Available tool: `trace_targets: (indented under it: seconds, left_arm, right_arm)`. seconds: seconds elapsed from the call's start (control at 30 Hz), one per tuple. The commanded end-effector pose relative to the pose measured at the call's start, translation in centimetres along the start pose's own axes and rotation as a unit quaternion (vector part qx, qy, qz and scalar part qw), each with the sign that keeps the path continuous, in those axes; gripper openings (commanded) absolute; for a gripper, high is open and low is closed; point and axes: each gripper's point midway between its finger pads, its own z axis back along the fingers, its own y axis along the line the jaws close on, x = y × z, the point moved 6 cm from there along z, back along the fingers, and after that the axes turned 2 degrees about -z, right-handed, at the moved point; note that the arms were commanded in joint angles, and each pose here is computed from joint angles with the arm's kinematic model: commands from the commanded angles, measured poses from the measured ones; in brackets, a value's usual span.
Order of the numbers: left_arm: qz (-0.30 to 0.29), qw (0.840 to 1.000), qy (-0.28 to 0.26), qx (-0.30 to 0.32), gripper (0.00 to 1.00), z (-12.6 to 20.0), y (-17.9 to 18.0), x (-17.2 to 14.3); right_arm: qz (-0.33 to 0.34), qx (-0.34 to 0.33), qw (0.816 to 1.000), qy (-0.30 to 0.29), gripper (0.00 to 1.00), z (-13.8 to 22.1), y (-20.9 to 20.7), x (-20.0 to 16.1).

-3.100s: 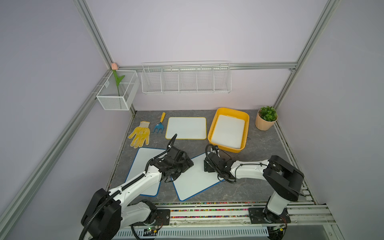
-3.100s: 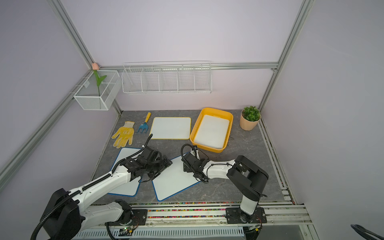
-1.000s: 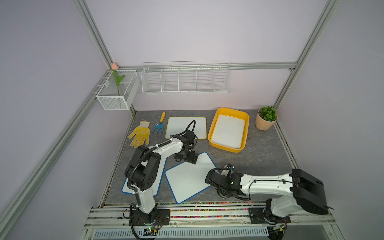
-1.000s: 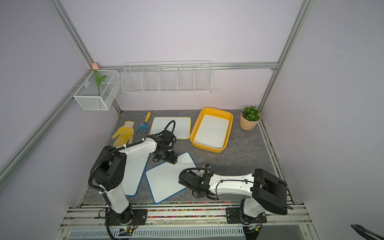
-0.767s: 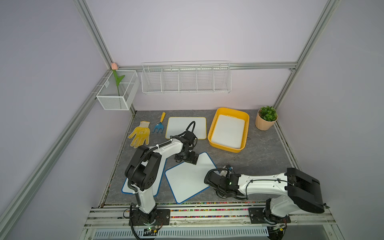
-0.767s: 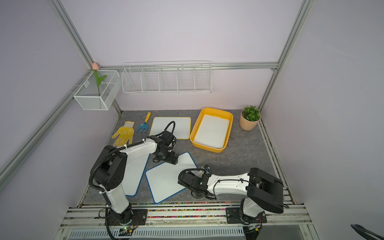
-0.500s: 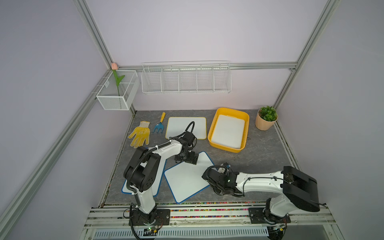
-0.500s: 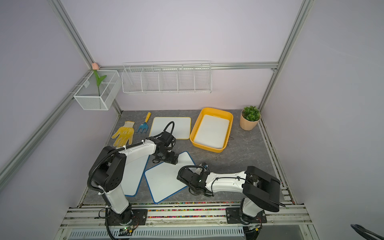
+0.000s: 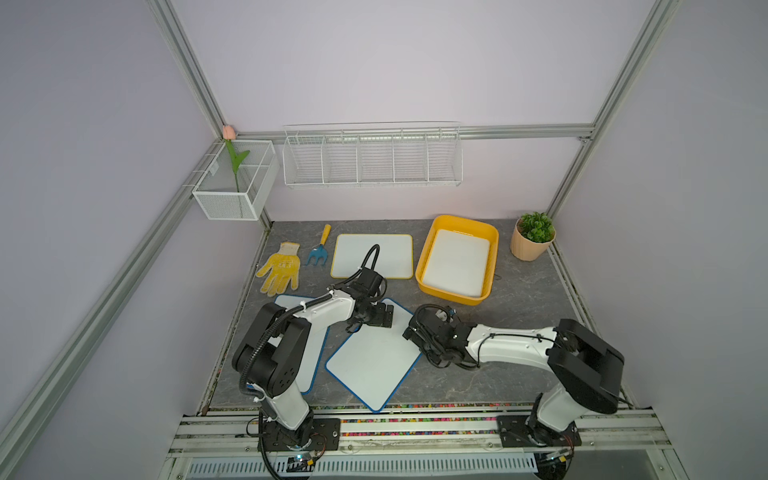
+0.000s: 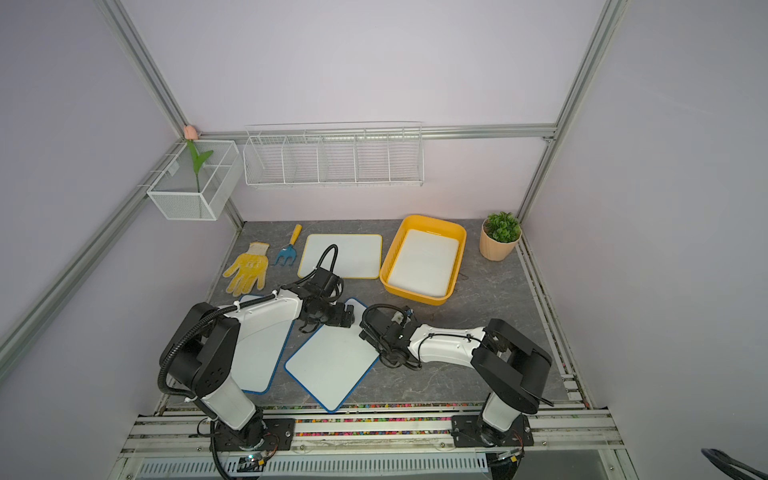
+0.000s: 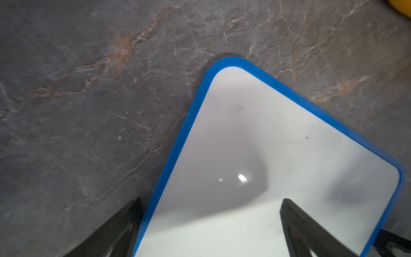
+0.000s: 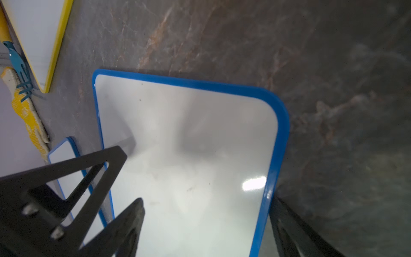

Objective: Put the whiteboard into the storage box
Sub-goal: Adjust the whiteboard at the center of the board.

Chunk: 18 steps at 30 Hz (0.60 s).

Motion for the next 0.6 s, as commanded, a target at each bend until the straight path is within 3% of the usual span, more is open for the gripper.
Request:
trace_targets:
  seconds: [0.0,0.27,0.57]
  left_arm:
    - [0.039,0.993,0.082,-0.071,0.97,-1.6,-1.6,-3.8]
    - [0.063,0.993,0.051,-0.088,0.97,-0.8,-2.2,-2.8]
    - [0.078,0.991,0.023,-0.103,0.97,1.3,-2.4,-2.7]
  right_arm:
    - [0.04,-0.012,0.999,0.017,0.9,-2.9,0.3,0.6]
    - [0.099,-0.004,0.995,0.022,0.9,-5.1,4.0,3.2]
    - [0.19,0.031,0.98,0.041,0.89,-6.3,7.1,3.0]
